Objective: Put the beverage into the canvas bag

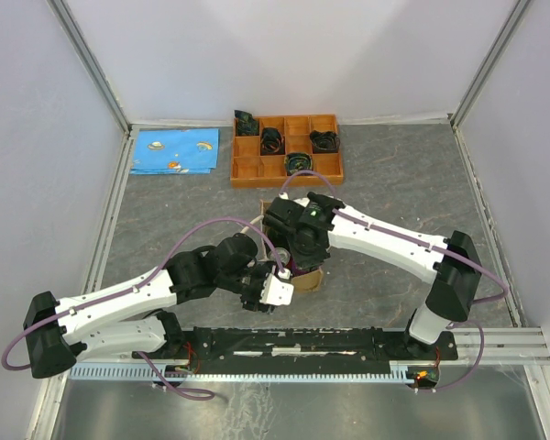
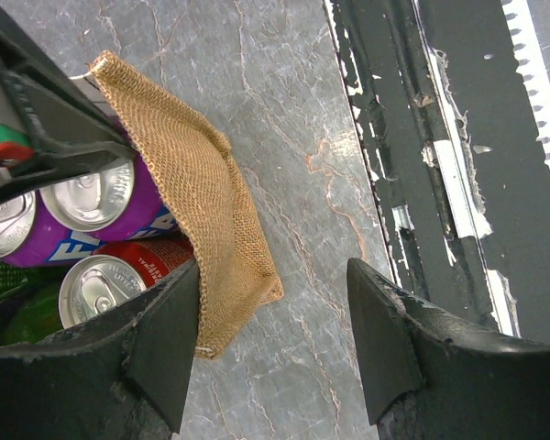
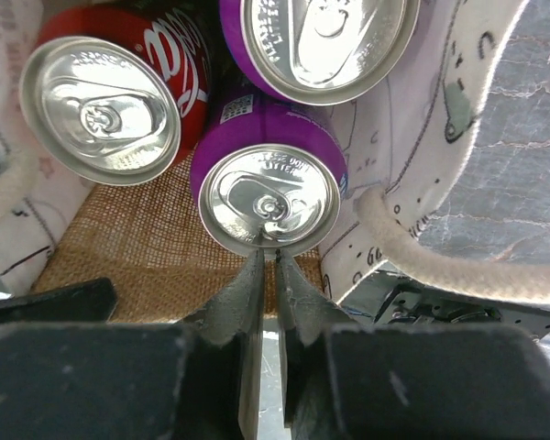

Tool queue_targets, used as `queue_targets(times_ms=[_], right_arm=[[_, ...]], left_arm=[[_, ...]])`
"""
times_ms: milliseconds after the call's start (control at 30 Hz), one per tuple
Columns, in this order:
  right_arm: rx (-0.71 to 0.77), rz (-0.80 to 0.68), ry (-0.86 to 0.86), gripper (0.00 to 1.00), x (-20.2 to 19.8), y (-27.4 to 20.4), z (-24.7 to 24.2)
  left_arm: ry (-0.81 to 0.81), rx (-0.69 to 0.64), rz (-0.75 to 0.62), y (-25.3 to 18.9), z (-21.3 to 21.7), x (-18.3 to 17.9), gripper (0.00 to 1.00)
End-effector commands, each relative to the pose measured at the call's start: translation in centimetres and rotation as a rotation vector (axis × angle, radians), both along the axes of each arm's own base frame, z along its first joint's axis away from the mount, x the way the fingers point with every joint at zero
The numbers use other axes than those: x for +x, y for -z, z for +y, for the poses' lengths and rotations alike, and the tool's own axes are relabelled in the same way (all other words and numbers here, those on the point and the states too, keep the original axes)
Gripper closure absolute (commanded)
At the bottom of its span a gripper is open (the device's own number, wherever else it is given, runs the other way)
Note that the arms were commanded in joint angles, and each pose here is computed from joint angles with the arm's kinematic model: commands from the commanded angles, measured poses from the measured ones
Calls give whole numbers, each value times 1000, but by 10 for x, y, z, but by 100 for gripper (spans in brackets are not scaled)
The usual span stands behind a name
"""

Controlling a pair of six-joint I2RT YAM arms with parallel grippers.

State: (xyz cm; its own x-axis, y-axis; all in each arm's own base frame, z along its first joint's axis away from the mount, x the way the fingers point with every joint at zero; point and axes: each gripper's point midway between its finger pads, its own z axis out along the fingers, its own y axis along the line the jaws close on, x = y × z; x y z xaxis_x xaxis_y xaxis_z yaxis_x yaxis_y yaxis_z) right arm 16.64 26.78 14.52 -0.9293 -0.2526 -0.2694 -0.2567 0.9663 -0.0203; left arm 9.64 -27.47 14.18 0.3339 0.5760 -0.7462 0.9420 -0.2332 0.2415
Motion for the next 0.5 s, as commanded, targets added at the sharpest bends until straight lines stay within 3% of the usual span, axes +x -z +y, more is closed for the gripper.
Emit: queue_targets(times_ms=[0, 300, 467], right_arm=[[1, -5, 19, 85, 0, 13, -2], [-15, 33, 22, 86, -7, 34, -5], [28, -29, 28, 85, 4, 18, 1]], left_arm=[[55, 25, 18, 4, 5, -12, 31], [54, 31, 14, 5, 5, -11, 31], [41, 9, -4, -3, 2, -7, 31]])
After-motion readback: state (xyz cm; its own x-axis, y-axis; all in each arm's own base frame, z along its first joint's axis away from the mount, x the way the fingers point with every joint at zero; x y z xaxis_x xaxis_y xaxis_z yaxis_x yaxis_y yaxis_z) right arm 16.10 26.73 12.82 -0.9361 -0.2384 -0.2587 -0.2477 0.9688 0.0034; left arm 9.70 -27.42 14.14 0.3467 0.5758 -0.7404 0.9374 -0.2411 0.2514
